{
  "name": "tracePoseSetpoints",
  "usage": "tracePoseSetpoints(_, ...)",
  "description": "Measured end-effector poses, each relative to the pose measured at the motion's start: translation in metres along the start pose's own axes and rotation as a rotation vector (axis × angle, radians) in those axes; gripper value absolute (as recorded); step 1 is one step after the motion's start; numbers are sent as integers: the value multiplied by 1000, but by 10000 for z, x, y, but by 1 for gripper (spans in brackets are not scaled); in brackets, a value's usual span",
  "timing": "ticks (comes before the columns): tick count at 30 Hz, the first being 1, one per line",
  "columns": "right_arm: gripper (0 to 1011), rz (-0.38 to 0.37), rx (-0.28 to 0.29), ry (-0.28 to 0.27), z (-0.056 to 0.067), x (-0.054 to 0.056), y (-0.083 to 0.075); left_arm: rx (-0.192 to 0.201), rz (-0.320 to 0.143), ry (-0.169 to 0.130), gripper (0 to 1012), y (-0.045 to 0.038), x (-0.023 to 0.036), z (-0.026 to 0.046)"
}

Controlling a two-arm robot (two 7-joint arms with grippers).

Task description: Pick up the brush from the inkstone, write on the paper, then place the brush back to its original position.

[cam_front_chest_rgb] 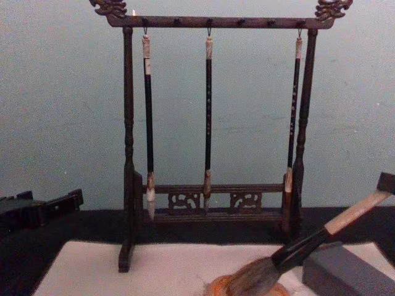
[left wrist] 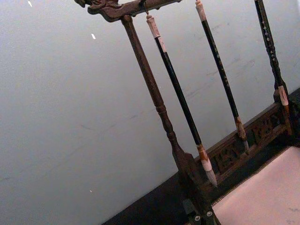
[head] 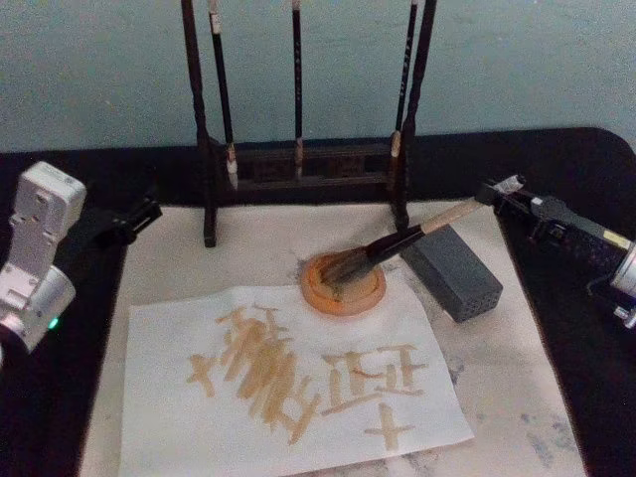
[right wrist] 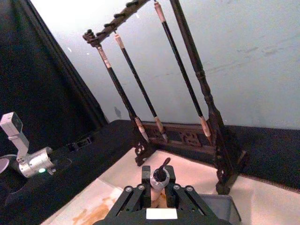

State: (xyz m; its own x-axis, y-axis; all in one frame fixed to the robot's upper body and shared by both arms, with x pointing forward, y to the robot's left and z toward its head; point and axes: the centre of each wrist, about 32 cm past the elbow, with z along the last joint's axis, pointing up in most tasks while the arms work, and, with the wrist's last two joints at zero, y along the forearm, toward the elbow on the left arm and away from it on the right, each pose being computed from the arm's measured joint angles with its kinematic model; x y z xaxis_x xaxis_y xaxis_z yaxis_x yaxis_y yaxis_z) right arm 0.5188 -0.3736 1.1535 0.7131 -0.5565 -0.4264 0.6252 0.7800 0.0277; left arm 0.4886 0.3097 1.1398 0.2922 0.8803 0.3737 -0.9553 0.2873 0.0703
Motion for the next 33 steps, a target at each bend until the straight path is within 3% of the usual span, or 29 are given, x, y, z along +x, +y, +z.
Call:
tracePoseSetpoints(22,168,-40,-1,39,-88,143,-31,0,0,0,1002,0,0,0)
tracePoseSetpoints(33,168,-39,-2,36,-84,137,-30,0,0,0,1002,0,0,0)
